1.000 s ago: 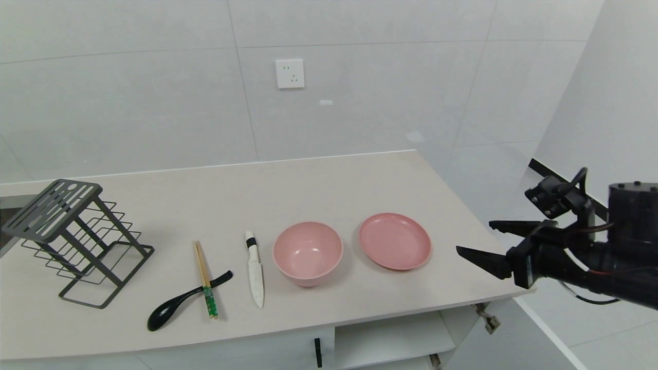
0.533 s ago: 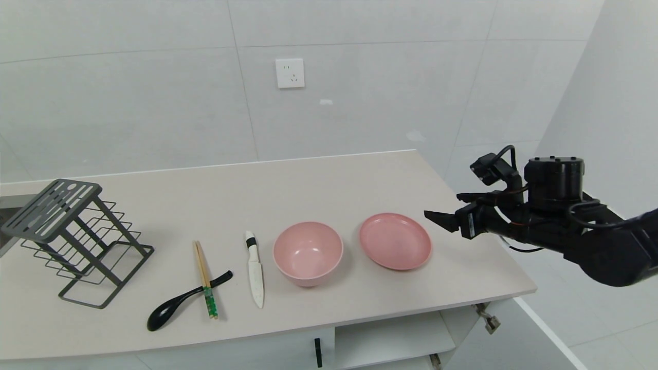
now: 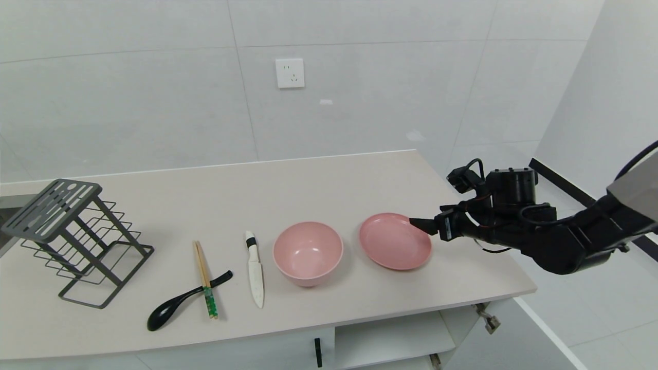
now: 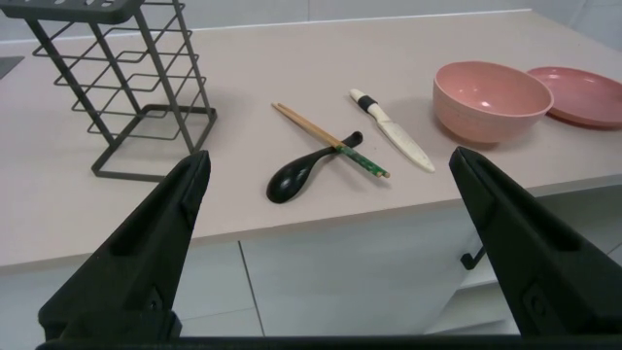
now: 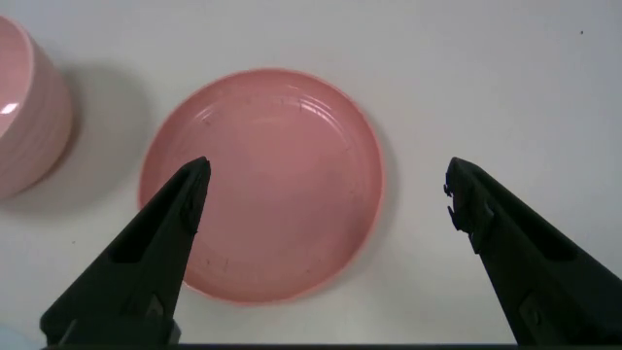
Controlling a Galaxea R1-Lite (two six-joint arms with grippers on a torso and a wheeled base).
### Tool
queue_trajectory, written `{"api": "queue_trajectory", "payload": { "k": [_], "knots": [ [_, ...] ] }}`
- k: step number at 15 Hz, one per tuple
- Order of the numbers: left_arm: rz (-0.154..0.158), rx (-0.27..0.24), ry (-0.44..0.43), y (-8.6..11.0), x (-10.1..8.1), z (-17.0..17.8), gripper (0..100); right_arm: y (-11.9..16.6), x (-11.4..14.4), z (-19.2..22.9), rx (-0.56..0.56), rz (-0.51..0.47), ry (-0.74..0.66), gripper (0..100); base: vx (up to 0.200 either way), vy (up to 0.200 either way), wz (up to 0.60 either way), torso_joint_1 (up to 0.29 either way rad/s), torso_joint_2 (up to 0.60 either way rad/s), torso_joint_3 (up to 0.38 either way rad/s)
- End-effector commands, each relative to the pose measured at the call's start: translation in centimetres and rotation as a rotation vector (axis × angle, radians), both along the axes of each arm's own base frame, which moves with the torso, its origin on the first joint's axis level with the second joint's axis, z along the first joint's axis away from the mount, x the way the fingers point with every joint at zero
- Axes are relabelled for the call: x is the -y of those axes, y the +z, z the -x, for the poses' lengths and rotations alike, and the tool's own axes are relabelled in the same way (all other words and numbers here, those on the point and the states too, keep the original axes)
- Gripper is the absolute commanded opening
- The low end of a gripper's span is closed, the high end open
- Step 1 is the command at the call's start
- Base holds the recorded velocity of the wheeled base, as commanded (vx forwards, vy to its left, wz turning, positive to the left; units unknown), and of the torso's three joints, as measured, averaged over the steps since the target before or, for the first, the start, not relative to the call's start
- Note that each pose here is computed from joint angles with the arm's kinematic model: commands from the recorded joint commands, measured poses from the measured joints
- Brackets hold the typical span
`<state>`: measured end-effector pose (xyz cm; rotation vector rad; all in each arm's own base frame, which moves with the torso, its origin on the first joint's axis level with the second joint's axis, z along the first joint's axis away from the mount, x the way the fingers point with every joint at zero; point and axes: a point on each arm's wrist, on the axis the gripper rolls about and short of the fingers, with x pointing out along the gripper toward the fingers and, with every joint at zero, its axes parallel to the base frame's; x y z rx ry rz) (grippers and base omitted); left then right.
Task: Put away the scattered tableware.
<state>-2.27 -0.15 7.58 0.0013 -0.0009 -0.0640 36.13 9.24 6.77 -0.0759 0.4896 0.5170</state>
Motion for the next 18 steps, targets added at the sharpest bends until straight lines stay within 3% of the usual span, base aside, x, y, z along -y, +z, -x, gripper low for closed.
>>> {"api": "queue_trajectory", "payload": {
  "k": [1, 7, 14, 18],
  "knots": [
    [0.0, 0.001, 0.0, 0.0, 0.0, 0.0, 100, -1.7, -0.1, -0.8, -0.034, 0.008, -0.003, 100, 0.0, 0.0, 0.0, 0.0, 0.0, 0.0],
    [-0.002, 0.001, 0.0, 0.0, 0.0, 0.0, 100, -5.4, 0.0, -3.4, -0.08, 0.019, -0.028, 100, 0.0, 0.0, 0.0, 0.0, 0.0, 0.0],
    [-0.002, 0.001, 0.0, 0.0, 0.0, 0.0, 100, -7.3, -0.8, -4.2, -0.1, 0.022, -0.016, 100, 0.0, 0.0, 0.0, 0.0, 0.0, 0.0],
    [-0.002, 0.001, 0.0, 0.0, 0.0, 0.0, 100, -7.9, -2.5, -2.8, -0.134, 0.034, 0.032, 100, 0.0, 0.0, 0.0, 0.0, 0.0, 0.0]
  ]
}}
